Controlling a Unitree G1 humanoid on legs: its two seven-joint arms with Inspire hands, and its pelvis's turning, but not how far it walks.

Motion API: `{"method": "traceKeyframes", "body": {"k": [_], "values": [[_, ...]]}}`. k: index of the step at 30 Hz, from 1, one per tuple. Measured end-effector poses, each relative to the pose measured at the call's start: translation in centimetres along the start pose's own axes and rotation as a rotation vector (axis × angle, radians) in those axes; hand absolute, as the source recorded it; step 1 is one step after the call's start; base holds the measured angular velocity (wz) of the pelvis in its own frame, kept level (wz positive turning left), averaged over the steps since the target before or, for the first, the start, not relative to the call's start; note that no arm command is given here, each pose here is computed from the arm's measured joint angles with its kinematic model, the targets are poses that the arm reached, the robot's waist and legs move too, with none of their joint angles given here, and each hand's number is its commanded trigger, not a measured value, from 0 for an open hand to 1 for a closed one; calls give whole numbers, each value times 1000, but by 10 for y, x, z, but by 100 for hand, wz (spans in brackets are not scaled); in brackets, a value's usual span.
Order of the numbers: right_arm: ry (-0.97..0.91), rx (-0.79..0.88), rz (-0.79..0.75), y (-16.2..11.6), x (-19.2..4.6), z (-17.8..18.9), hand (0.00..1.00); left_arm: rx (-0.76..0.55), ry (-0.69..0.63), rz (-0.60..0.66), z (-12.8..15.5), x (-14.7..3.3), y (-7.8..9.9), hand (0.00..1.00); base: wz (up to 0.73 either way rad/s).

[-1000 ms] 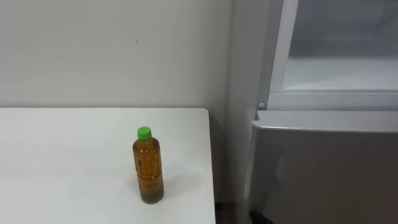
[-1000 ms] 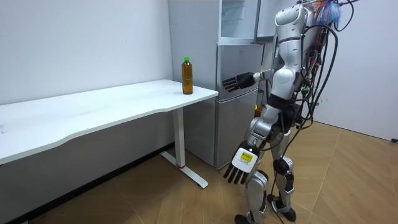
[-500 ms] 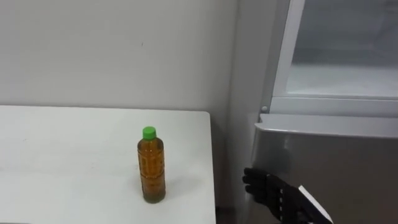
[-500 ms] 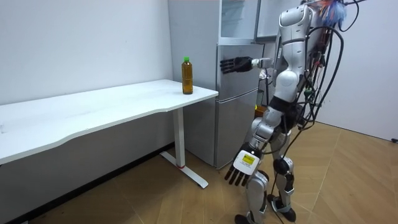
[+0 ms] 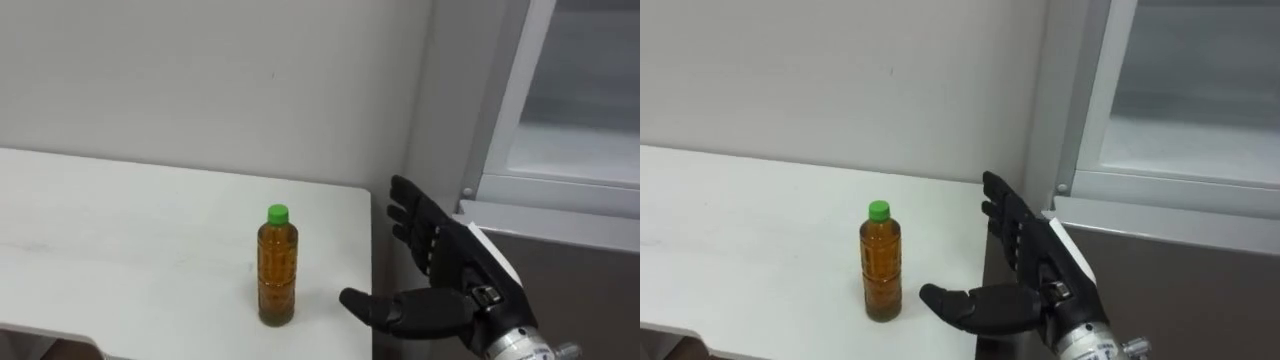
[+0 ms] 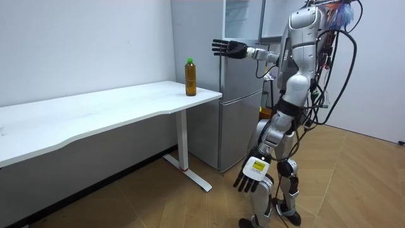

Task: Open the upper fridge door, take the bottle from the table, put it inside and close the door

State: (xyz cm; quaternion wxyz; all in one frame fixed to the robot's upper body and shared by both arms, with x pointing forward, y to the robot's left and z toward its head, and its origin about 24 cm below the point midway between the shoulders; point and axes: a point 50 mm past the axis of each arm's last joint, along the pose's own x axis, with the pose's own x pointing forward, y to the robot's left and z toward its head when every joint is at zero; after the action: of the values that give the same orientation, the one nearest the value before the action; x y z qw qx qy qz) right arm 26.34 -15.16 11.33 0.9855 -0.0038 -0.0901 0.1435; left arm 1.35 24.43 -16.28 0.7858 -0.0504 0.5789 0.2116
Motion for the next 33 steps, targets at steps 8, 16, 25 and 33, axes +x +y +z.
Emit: {"method": "traceKeyframes", "body": {"k": [8, 16, 25, 33], "values": [[-44, -11, 5, 3, 10, 11, 0, 23, 18, -1, -1, 0, 0, 0, -1], [-72, -11, 45, 16, 27, 18, 0, 30, 16, 4, 2, 1, -2, 0, -1], [-41, -20, 47, 32, 30, 10, 0, 134, 17, 18, 7, 3, -4, 0, 8], [0, 46, -70, 30, 45, 1, 0, 184, 44, 33, 2, 2, -6, 0, 2]]}}
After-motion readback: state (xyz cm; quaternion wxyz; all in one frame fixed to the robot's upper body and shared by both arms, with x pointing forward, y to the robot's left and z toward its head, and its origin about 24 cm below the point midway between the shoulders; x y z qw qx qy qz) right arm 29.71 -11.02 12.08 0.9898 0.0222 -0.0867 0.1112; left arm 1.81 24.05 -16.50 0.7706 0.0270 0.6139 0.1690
